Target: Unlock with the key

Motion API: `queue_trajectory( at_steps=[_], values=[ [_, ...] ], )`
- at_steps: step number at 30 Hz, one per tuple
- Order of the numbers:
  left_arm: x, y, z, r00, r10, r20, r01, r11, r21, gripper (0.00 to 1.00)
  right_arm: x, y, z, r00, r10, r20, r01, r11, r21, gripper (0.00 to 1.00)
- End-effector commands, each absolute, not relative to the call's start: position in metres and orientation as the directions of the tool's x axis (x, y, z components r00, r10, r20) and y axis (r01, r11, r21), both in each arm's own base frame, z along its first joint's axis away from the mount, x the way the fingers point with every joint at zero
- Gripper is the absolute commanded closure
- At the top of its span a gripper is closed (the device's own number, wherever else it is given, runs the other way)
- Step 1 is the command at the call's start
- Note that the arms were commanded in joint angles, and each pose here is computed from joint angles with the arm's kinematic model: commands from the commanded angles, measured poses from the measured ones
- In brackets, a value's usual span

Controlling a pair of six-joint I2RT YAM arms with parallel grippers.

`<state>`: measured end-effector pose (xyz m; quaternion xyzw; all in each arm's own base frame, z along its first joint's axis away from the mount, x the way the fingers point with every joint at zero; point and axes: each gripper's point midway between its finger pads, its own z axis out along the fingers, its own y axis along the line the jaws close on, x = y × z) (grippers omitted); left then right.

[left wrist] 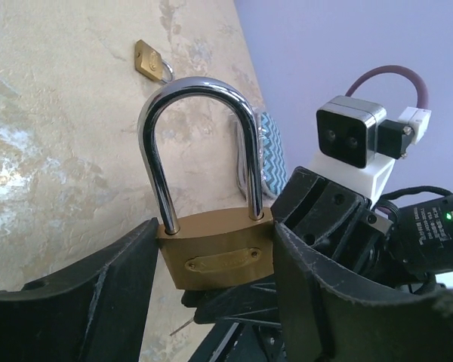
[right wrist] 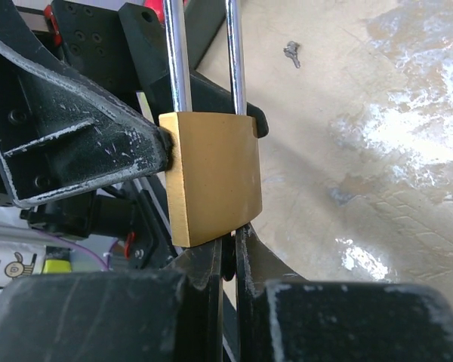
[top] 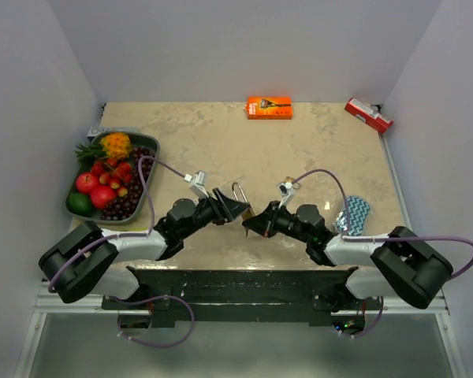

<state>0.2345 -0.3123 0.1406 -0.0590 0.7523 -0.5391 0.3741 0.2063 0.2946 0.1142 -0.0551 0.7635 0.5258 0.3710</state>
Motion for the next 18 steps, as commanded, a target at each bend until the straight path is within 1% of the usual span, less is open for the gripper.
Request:
queue_trajectory(
  at_steps=[1,8,16,17,18],
  values=[
    [0.166,-0.34,0.191,-0.785,-0.289,-0.547,0.533,0.133,-0.835,1.0,0.235,0.292,0.192,-0.581,0.506,-0.637,-0.561,0.318,0.764,1.0],
    [0.156,-0.339,0.197,-0.777,-0.263,-0.571,0.568,0.097,-0.817,1.0,0.232,0.291,0.202,-0.586,0.519,-0.622,-0.58,0.268,0.77,1.0],
    [0.164,-0.336,0.207,-0.749,-0.309,-0.586,0.585,0.108,-0.804,1.0,0.233,0.29,0.195,-0.563,0.491,-0.665,-0.597,0.315,0.738,1.0],
    [0.167,-0.337,0.209,-0.745,-0.317,-0.586,0.584,0.114,-0.804,0.92,0.234,0.289,0.196,-0.554,0.494,-0.67,-0.6,0.322,0.733,1.0],
    [0.17,-0.337,0.21,-0.74,-0.332,-0.585,0.581,0.122,-0.804,0.86,0.234,0.288,0.193,-0.549,0.485,-0.681,-0.601,0.337,0.725,1.0]
  ],
)
